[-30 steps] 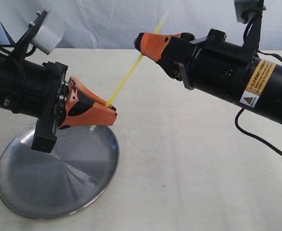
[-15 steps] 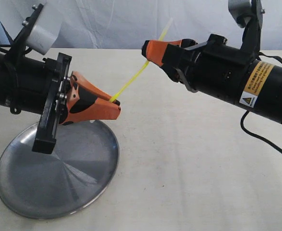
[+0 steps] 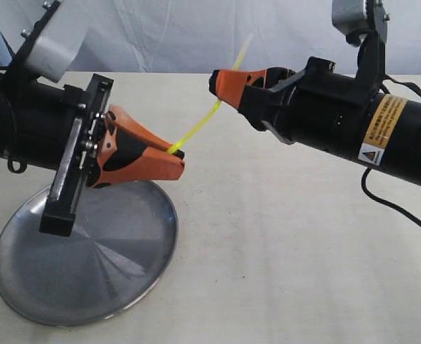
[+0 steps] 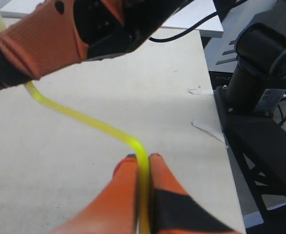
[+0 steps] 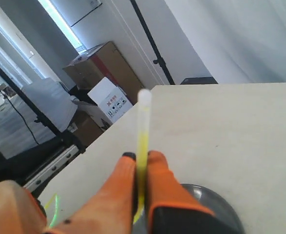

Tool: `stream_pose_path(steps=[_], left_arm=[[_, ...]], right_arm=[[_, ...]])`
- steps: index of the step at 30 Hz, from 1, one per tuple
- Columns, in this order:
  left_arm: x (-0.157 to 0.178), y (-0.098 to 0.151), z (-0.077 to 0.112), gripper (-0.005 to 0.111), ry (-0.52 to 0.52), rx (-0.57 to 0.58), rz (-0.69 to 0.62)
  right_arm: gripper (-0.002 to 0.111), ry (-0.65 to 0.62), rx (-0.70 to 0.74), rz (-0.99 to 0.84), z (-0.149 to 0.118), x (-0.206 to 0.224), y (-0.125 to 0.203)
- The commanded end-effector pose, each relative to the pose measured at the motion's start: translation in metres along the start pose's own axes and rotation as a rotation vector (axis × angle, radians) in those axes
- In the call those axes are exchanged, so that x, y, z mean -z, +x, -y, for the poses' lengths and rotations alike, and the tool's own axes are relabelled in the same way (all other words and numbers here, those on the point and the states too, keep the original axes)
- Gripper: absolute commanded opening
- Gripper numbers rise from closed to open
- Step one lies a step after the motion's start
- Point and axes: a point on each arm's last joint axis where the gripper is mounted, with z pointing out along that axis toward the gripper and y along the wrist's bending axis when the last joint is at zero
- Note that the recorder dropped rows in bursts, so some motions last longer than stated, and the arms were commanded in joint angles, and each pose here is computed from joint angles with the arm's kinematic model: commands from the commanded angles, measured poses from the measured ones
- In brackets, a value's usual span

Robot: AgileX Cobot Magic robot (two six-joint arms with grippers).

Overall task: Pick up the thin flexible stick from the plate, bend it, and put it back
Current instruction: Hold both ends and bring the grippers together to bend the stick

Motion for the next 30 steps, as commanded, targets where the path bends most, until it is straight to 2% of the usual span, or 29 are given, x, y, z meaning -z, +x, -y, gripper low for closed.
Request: stream_pose_path(steps=[1, 9, 30], left_arm=[[0.002, -0.019, -0.004, 0.000, -0.047, 0.023, 0.158], [0.002, -0.018, -0.004, 0.000, -0.047, 0.012, 0.155], [0.003, -0.018, -0.008, 0.000, -0.098, 0.024, 0.152]], right_arm=[[0.000, -0.050, 0.155, -0.090, -0.003, -0.001, 0.012], [0.000, -0.073, 0.309, -0.093, -0.005, -0.001, 0.013], [-0.001, -0.166, 0.449, -0.179, -0.010, 0.001, 0.022]])
